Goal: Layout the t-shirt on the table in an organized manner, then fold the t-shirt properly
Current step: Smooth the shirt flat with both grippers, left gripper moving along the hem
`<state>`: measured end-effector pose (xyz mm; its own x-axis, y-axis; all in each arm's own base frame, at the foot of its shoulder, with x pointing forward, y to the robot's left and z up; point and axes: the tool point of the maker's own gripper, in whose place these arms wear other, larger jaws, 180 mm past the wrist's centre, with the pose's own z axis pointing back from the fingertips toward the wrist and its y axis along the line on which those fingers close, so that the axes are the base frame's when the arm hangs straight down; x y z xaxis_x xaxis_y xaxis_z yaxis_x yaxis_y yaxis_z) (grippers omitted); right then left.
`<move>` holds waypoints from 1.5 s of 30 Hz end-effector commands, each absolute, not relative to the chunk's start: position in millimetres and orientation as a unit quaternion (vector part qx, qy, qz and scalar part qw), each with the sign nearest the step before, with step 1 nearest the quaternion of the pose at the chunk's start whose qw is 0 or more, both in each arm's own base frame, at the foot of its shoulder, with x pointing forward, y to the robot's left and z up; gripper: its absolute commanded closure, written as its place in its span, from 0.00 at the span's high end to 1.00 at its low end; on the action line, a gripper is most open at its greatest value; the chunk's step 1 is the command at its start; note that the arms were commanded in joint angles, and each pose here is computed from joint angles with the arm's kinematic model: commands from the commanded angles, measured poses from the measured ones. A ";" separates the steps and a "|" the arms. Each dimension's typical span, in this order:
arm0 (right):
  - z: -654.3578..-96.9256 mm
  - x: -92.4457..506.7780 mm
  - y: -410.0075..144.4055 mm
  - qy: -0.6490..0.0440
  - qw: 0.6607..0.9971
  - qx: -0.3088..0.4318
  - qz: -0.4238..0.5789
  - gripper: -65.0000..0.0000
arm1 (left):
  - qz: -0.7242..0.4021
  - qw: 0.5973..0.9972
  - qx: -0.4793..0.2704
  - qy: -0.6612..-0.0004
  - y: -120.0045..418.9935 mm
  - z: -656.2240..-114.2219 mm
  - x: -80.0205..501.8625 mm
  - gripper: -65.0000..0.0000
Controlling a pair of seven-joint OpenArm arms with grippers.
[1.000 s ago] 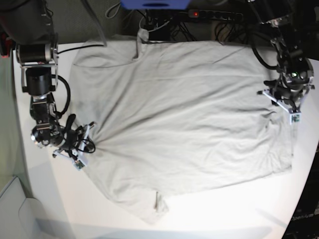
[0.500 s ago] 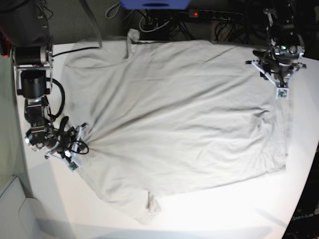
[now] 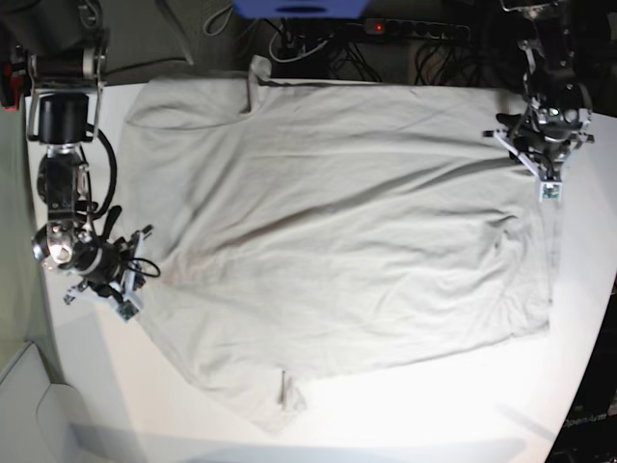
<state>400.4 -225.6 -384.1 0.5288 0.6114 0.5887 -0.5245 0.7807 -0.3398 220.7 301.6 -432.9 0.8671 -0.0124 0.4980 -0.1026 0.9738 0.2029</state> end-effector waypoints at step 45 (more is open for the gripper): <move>-389.8 342.9 -186.5 -0.357 0.866 -0.056 0.347 0.11 | 0.118 0.896 0.064 -0.423 353.5 -359.7 446.2 0.29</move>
<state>330.8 -183.2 -404.8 0.5297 0.6470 0.5485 -0.5843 0.7471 -0.3170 436.1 344.6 -378.3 0.6510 0.1639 0.7412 -0.2565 0.9665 0.0115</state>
